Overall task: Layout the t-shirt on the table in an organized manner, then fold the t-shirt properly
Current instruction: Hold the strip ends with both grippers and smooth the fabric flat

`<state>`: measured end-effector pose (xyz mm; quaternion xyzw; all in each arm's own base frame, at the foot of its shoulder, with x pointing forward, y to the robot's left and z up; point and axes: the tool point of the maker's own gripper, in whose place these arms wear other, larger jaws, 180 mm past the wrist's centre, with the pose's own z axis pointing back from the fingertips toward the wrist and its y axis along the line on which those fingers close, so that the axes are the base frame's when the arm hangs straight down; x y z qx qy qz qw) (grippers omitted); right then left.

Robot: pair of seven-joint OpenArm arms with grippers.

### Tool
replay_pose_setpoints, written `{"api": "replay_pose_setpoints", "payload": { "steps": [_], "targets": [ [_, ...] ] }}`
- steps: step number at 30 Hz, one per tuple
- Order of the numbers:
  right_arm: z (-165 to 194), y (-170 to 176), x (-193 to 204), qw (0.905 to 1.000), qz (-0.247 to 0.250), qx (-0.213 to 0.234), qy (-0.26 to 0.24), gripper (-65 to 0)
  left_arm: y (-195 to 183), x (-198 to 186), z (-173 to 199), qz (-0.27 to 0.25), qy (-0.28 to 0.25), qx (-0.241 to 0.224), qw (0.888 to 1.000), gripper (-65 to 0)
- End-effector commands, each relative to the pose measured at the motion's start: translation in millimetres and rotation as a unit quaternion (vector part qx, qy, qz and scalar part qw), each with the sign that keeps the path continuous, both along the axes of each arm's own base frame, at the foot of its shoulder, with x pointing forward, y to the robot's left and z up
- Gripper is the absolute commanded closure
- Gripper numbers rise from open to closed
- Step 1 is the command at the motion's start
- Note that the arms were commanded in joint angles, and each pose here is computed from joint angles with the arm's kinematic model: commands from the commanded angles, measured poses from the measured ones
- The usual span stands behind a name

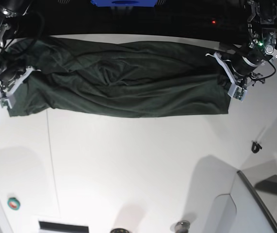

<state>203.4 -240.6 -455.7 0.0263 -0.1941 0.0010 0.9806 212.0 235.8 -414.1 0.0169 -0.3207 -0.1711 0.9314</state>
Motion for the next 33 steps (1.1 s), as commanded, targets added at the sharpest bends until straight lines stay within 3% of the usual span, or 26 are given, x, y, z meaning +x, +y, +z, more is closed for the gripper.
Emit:
{"api": "replay_pose_setpoints", "payload": {
  "steps": [1, 11, 19, 33],
  "targets": [
    [6, -6, 7, 0.9999, 0.002, -0.006, -0.013, -0.8, 3, 7, 9, -0.002, -0.018, 0.004, 1.000, 0.0],
    [4, -7, 5, 0.9999, -0.001, -0.006, -0.011, -0.8, 6, 7, 9, -0.005, -0.017, 0.014, 1.000, 0.0],
    [14, -28, 11, 0.9993, 0.003, -0.032, -0.017, -0.8, 11, 13, 15, -0.009, -0.024, 0.020, 0.999, 0.0],
    [12, -27, 8, 0.9995, 0.002, -0.029, -0.012, -0.8, 12, 10, 9, -0.007, -0.015, 0.022, 1.000, 0.0]
  ]
}}
